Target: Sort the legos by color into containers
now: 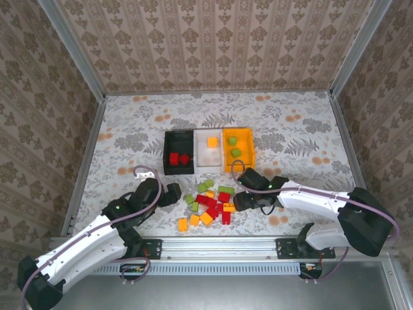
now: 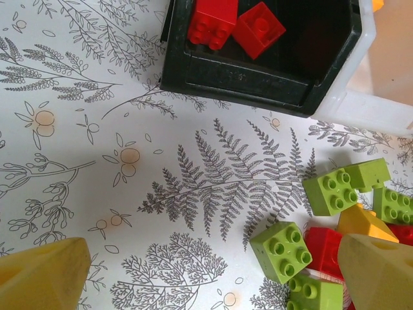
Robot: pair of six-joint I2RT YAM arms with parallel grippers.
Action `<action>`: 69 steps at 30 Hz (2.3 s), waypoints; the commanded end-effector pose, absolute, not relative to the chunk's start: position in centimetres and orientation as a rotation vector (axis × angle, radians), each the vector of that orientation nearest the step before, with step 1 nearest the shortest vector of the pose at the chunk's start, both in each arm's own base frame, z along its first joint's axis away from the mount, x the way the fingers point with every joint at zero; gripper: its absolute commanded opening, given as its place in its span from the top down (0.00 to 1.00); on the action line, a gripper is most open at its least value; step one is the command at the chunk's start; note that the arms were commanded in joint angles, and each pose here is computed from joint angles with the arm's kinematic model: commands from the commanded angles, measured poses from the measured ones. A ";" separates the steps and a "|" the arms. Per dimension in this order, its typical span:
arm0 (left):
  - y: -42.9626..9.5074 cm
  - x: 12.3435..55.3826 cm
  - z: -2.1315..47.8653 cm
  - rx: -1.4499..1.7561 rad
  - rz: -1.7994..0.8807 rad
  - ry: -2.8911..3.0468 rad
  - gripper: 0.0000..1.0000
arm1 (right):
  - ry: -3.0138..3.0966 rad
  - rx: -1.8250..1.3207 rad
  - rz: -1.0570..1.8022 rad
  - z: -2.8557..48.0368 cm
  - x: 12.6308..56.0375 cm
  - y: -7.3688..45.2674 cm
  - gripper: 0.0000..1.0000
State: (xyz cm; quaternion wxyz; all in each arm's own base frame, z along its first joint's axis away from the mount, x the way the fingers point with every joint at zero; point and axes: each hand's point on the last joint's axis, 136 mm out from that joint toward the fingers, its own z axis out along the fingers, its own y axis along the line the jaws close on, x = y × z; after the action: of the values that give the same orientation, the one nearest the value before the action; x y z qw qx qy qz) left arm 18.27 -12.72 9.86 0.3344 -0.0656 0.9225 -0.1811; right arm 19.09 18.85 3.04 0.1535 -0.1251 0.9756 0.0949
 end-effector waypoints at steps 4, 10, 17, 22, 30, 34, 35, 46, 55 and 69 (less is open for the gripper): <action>-12.6 18.3 9.6 -0.205 -0.492 2.408 0.00 | 2.765 -0.371 0.180 2.9 20.7 19.0 0.33; -12.6 18.2 9.4 -0.211 -0.495 2.416 0.00 | 2.784 -0.343 0.046 1.7 21.1 17.6 0.49; -12.7 18.2 9.4 -0.206 -0.500 2.415 0.00 | 2.722 -0.290 0.070 3.7 21.7 16.7 0.71; -12.8 18.3 9.7 -0.198 -0.505 2.410 0.00 | 2.594 -0.271 0.158 9.3 23.5 17.2 0.74; -13.1 18.2 9.9 -0.186 -0.525 2.409 0.00 | 2.480 -0.145 0.245 14.5 30.9 19.8 0.71; -13.2 18.1 10.2 -0.168 -0.532 2.411 0.00 | 2.509 -0.050 0.201 12.5 35.5 20.4 0.71; -13.2 18.1 10.2 -0.170 -0.528 2.414 0.00 | 2.517 -0.037 0.191 12.0 36.4 20.6 0.71; -13.6 17.7 9.7 -0.106 -0.518 2.467 0.00 | 2.542 0.037 0.105 10.6 40.6 20.4 0.37; -16.5 17.3 8.4 0.109 -0.465 2.590 0.09 | 2.490 0.042 0.247 13.0 37.7 20.3 0.33; -22.1 15.1 5.3 0.469 -0.270 2.689 0.29 | 2.485 0.066 0.247 12.3 34.7 17.8 0.32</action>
State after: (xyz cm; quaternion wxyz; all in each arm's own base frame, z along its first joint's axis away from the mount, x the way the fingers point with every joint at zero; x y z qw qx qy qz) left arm 15.19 -21.72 5.40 0.1953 0.1525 0.9621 -0.1138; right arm 34.72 18.03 11.27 0.3006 0.0139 0.9503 0.0794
